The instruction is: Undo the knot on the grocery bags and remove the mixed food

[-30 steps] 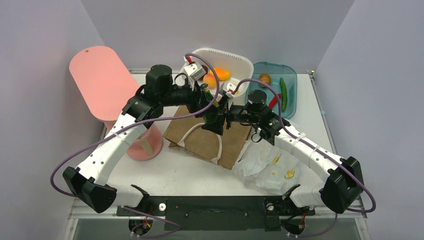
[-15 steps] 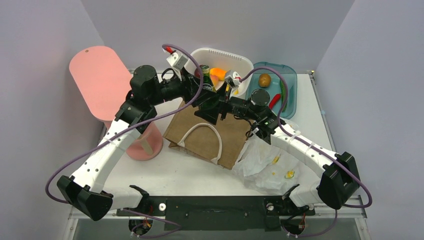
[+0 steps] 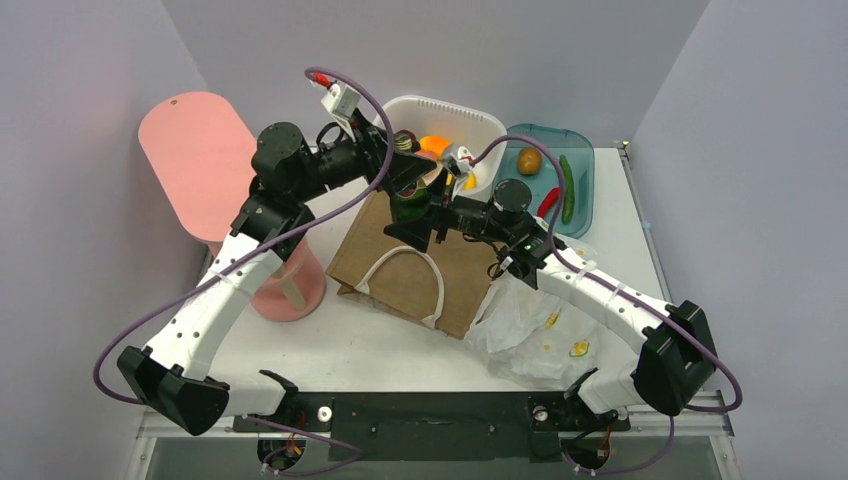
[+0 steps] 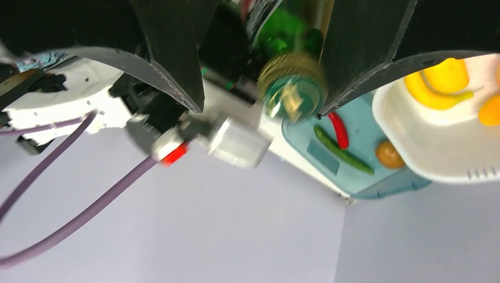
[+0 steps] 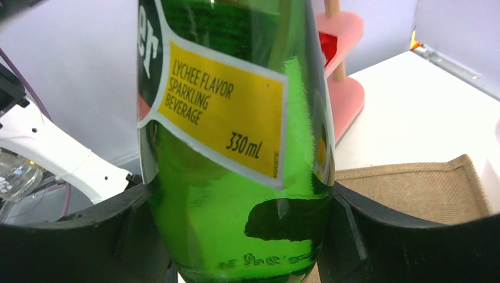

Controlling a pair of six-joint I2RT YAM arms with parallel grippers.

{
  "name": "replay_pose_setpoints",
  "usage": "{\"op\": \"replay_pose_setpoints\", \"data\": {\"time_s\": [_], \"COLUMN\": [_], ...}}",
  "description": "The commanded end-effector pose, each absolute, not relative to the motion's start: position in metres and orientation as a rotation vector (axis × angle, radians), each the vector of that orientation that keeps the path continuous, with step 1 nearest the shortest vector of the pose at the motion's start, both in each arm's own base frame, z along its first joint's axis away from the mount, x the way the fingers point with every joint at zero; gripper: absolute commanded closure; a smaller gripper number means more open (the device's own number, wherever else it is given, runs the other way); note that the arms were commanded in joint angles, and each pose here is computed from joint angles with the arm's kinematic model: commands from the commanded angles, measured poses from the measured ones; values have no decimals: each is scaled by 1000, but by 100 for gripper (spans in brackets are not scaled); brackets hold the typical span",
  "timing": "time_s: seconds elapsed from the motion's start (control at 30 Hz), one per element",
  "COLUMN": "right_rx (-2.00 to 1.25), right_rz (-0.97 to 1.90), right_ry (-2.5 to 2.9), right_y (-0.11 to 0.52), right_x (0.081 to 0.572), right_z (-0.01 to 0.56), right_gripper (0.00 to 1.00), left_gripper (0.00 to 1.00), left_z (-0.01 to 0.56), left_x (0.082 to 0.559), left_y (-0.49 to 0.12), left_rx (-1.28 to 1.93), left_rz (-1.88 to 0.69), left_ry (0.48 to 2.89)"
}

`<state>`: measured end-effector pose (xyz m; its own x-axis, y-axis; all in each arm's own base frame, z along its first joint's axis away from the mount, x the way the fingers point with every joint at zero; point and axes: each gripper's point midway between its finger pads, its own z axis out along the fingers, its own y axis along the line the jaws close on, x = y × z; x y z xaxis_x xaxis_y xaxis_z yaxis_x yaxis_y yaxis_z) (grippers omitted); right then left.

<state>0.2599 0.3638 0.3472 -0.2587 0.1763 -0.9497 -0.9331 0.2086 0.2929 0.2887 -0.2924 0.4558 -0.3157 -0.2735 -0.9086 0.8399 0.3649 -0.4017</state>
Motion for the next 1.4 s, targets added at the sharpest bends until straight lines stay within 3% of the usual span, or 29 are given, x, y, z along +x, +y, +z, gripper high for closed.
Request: {"op": "replay_pose_setpoints", "data": {"time_s": [0.0,0.47,0.7,0.8,0.87,1.13,1.2,1.23,1.3,1.37], "right_rx": [-821,-862,-896,-896,-895,-896,-901,-902,-908,-911], "right_rz": [1280,1252,1228,1229,1229,1228,1230,1231,1232,1228], "right_ry": [1196,1150,1134,1130,1130,1122,1121,1121,1120,1121], "right_y": [369,372,374,375,376,377,377,378,378,377], "right_x": [250,247,245,245,246,247,246,246,245,246], "right_z": [393,402,404,406,407,411,411,411,410,409], "right_gripper": [100,100,100,100,100,100,100,100,100,100], "left_gripper": [33,36,51,69,71,56,67,83,99,100], "left_z": [526,492,479,479,478,458,457,458,463,470], "left_x": [277,296,293,291,290,286,286,286,286,286], "left_y": [-283,-285,-291,-292,-292,-292,-291,-290,-289,-286], "left_rx": [495,475,515,530,541,564,561,559,552,541], "left_rz": [-1253,-1183,-1219,-1220,-1226,-1215,-1214,-1213,-1213,-1219], "left_ry": [1281,1417,1476,1467,1469,1533,1536,1532,1517,1498]}}
